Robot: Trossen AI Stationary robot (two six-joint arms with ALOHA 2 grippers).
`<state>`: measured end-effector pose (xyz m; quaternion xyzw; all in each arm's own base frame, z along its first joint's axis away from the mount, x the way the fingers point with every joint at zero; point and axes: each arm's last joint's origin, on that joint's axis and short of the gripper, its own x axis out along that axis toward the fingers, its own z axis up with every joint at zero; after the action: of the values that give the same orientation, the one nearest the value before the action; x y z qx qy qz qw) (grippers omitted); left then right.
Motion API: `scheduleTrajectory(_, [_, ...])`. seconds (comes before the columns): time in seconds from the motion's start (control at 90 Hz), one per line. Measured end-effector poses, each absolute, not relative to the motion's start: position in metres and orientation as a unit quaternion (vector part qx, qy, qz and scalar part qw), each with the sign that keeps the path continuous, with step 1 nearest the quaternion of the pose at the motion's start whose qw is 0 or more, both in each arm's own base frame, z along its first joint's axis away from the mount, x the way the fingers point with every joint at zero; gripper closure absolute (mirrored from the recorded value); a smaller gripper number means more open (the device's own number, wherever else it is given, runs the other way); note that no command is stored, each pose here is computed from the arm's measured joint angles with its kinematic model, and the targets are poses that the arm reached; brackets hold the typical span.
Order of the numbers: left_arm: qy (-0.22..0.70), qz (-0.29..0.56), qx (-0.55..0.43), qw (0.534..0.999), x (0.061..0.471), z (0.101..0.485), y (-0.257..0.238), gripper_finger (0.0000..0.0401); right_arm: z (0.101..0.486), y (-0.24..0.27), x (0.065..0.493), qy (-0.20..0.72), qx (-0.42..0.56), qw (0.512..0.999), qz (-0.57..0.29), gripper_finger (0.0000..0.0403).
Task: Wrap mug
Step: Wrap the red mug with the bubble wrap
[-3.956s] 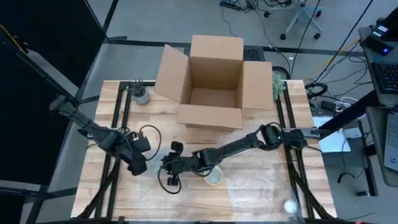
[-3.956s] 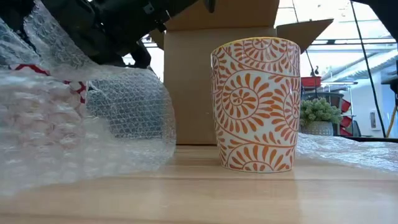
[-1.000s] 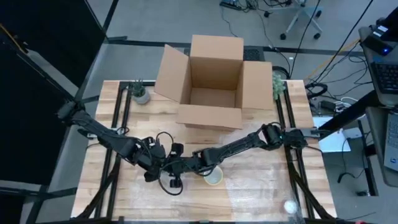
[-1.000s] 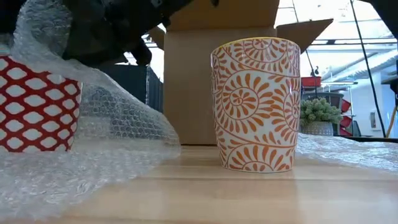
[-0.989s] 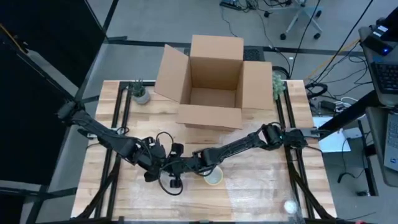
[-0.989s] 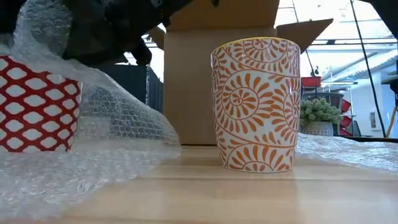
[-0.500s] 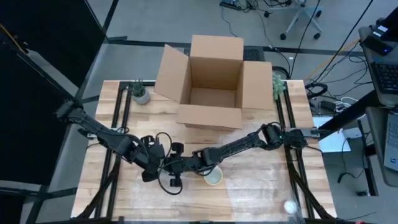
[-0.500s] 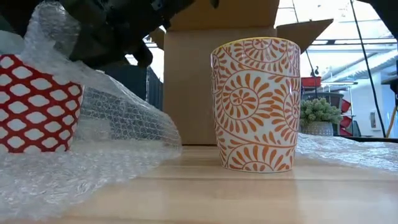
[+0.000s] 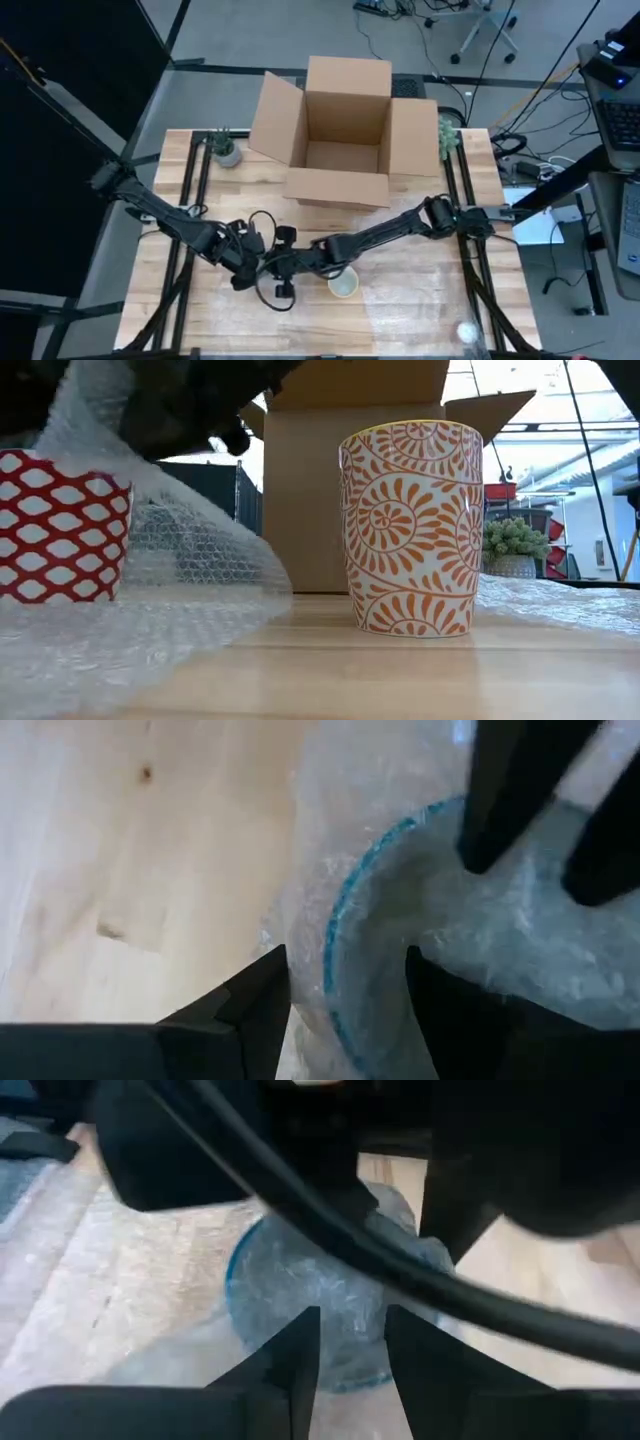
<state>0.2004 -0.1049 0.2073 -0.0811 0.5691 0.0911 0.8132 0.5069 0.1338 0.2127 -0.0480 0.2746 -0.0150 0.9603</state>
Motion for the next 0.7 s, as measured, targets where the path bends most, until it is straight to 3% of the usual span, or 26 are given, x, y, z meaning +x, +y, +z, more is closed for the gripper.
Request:
scheduleTrajectory(0.322, [0.569, 0.091, -0.081, 0.813, 0.200, 0.207, -0.105, 0.0218, 0.218, 0.133, 0.512, 0.239, -0.021, 0.971, -0.018, 0.0300])
scheduleTrajectory(0.7, [0.567, 0.087, -0.083, 0.815, 0.201, 0.207, -0.105, 0.0218, 0.170, 0.133, 0.529, 0.238, 0.011, 0.971, -0.031, 0.0300])
